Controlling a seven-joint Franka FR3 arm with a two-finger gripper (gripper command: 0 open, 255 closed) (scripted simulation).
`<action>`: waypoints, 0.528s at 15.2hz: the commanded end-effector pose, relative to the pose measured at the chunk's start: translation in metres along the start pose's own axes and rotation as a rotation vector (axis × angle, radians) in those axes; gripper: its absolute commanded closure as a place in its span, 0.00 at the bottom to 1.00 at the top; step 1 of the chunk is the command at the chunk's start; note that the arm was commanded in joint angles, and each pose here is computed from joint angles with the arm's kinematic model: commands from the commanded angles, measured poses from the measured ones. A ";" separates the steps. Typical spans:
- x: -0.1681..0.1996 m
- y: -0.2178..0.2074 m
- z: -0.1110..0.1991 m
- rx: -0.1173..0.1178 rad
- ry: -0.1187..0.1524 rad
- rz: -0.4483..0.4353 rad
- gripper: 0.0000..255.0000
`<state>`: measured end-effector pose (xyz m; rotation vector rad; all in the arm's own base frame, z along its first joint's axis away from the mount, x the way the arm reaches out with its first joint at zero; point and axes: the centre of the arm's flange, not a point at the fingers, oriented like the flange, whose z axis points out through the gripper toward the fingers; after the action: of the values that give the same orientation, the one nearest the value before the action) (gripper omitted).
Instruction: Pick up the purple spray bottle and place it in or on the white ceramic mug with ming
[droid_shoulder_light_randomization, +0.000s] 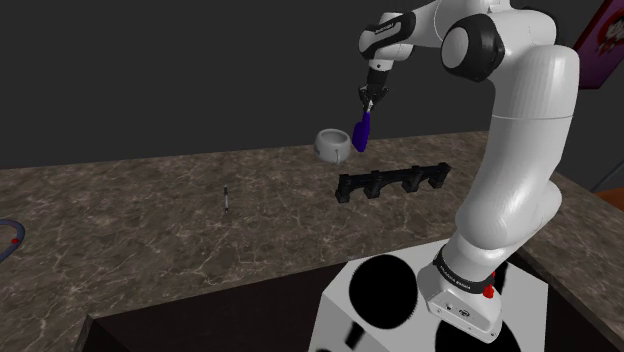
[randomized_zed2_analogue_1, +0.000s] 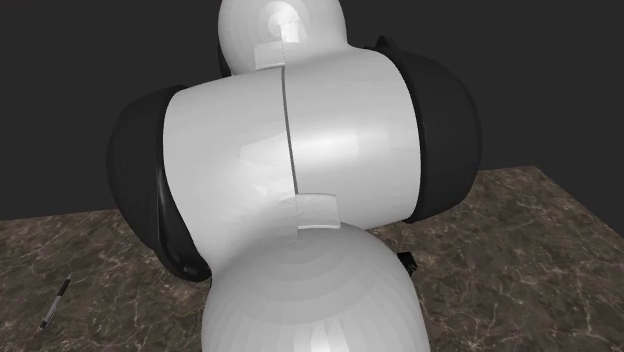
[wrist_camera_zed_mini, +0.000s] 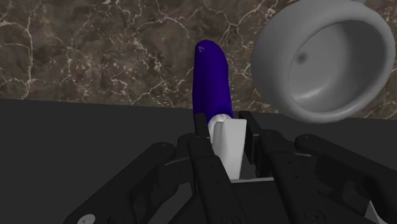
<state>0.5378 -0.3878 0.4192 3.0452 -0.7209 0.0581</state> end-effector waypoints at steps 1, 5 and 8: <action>0.000 0.000 0.000 0.000 0.000 0.000 1.00; 0.000 0.000 -0.005 0.000 0.000 0.000 1.00; 0.001 0.000 -0.021 0.000 0.000 0.000 1.00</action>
<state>0.5378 -0.3882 0.4350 3.0452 -0.7209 0.0577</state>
